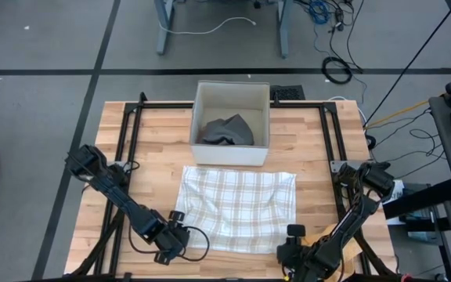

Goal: Fold towel
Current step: Fold the white patterned towel

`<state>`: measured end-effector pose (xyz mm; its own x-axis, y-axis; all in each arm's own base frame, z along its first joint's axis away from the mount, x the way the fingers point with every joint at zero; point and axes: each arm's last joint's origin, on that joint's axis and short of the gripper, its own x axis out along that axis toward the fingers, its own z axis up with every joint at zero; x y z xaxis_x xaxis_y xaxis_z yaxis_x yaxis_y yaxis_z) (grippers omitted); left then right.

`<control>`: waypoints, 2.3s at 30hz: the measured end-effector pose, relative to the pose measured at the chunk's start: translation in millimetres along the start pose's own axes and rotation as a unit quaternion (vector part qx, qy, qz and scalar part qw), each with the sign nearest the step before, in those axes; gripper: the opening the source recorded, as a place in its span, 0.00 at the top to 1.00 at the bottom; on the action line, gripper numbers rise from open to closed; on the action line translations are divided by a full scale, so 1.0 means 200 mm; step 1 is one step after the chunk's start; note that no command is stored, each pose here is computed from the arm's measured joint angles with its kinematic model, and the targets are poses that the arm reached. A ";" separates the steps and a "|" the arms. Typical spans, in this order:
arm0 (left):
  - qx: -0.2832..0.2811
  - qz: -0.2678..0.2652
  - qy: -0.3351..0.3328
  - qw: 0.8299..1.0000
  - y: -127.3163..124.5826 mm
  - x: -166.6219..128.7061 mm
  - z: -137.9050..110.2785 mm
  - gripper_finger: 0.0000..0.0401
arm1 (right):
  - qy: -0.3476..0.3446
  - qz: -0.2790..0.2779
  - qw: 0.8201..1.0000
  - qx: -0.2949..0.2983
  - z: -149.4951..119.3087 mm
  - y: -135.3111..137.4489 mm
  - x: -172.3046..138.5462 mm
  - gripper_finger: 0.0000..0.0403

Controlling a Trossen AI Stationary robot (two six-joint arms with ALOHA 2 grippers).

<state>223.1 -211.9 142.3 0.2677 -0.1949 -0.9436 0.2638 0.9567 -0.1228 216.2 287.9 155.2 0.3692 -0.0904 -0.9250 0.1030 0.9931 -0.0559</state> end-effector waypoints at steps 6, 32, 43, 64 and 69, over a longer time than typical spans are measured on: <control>0.002 0.024 0.009 1.000 0.00 0.06 -0.01 0.50 | 0.010 0.019 0.999 0.025 0.00 0.01 0.00 0.64; 0.015 -0.003 -0.009 1.000 -0.07 0.07 -0.02 0.90 | 0.023 0.018 0.997 0.065 -0.01 0.04 0.09 0.77; 0.048 -0.011 -0.021 0.999 -0.12 -0.04 0.04 0.95 | 0.040 0.008 0.999 0.029 -0.01 0.00 0.03 0.98; 0.126 0.300 -0.136 0.936 -0.14 -1.30 0.34 0.99 | -0.297 0.062 0.952 -0.048 0.11 -0.58 -1.00 1.00; 0.122 0.324 -0.185 0.920 -0.10 -1.45 0.33 0.99 | -0.382 0.082 0.917 -0.081 0.11 -0.70 -1.18 1.00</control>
<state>201.3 -189.4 439.1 0.7267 0.2964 -0.6197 0.1255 0.8296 0.5440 135.5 168.5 389.0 0.9130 0.0968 -0.3963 -0.1274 0.9905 -0.0515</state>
